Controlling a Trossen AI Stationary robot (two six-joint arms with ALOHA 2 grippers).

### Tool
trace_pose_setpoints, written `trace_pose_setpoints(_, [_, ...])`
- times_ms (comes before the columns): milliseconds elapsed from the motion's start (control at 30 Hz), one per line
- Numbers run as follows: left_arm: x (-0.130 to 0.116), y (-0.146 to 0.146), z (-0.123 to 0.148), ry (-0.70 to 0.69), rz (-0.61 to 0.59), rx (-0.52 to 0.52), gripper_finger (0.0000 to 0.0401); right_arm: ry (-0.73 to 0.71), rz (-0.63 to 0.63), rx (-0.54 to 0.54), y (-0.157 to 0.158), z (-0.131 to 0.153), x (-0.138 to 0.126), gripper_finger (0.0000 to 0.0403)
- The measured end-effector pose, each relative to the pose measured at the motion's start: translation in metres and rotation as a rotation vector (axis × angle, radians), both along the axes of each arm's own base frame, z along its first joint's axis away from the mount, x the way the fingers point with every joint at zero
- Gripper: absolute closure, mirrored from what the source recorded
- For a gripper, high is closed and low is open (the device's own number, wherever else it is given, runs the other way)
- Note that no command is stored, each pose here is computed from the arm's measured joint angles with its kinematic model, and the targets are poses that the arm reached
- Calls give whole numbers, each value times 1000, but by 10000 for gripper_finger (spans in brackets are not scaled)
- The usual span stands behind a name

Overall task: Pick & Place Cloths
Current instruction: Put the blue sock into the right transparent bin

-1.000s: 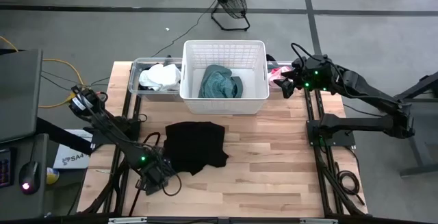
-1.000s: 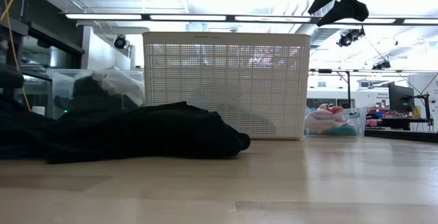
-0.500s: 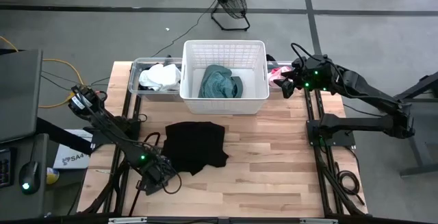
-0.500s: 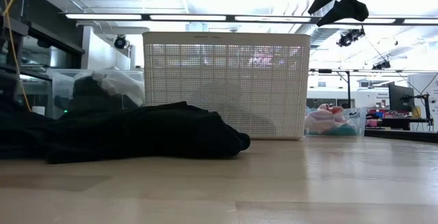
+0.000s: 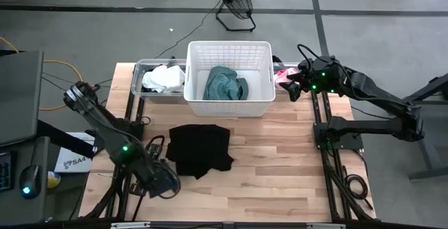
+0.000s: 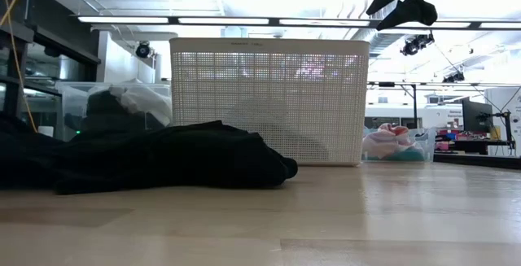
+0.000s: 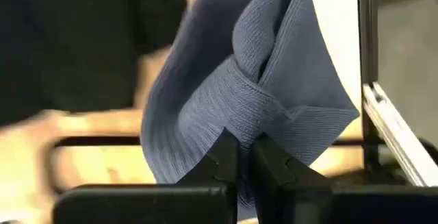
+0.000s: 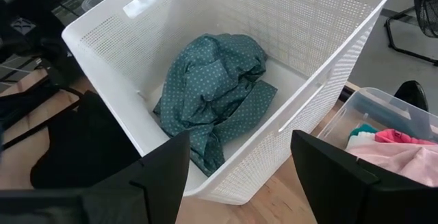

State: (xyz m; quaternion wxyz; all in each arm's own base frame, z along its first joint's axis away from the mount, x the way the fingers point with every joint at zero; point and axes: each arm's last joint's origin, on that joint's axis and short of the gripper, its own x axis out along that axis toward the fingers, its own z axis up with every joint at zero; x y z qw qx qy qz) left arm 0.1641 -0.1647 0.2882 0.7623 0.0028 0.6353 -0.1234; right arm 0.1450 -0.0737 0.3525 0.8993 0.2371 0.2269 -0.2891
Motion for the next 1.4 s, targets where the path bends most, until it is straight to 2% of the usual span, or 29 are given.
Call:
trace_pose_setpoints(233, [7,18,56,-274,97,211,392,2,64,-5,1,0,1,156])
trace_pose_setpoints(433, [29,44,83,-412,165,279,392,-85,181,-36,4,8,7,156])
trace_pose_setpoints(667, [58,70,103,-586,124,307,392,-213,379,-184,22,23,20,156])
trace_pose_setpoints(800, [75,86,114,-705,147,328,392,-304,472,-272,36,33,27,156])
trace_pose_setpoints(1067, [98,123,131,-890,208,419,393,-473,550,-329,59,46,46,156])
trace_pose_setpoints(1400, [115,155,145,-1040,269,527,393,-585,550,-554,87,43,101,156])
